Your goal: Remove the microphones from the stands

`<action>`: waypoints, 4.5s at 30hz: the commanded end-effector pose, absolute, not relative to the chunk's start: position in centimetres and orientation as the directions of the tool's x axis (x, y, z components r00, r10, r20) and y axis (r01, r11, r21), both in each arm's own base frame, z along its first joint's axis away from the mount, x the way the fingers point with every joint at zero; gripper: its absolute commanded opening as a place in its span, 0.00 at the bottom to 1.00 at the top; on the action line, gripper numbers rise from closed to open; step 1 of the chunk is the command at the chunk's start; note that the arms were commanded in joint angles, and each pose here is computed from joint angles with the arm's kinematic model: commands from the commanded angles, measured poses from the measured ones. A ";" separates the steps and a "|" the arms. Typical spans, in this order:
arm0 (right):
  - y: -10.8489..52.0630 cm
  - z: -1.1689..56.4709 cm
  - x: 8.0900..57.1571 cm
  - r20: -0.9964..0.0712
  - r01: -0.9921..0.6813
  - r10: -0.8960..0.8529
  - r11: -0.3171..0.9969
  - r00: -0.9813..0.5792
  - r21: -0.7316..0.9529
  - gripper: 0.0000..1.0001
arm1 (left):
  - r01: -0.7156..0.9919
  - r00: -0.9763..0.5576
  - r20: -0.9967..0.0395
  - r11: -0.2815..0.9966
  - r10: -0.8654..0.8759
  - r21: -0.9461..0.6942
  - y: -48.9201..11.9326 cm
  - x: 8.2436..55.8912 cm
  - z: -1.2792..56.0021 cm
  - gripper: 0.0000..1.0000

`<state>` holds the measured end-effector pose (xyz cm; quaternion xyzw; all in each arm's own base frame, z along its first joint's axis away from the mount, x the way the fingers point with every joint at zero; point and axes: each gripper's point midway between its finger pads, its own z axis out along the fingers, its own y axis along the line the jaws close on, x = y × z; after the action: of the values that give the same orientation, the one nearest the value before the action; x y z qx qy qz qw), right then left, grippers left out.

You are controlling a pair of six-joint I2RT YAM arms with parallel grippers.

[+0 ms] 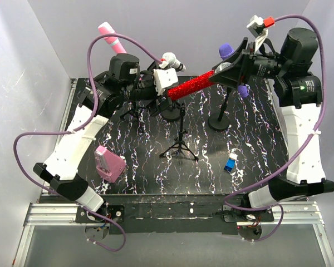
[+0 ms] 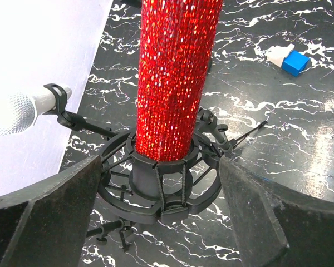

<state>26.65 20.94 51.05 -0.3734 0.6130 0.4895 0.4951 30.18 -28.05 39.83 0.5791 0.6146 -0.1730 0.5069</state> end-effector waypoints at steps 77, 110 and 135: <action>17.2 54.0 27.5 -0.973 -0.895 0.168 0.392 -0.157 0.212 0.88 | 0.189 0.365 -0.695 0.681 0.620 0.707 -21.2 37.2 57.3 0.00; 17.5 48.4 28.2 -0.969 -0.879 0.025 0.418 -0.244 0.232 0.78 | -0.058 -0.934 -0.347 0.923 0.085 0.381 12.7 32.2 12.1 0.00; 17.6 47.2 27.5 -0.967 -0.872 -0.051 0.445 -0.249 0.201 0.77 | -0.034 -0.996 -0.088 0.978 -0.016 0.204 9.9 29.3 -0.8 0.57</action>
<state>28.41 17.53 45.54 -0.3201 0.6959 0.4132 0.4924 31.62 11.10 1.94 0.0027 0.9883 0.1341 0.0732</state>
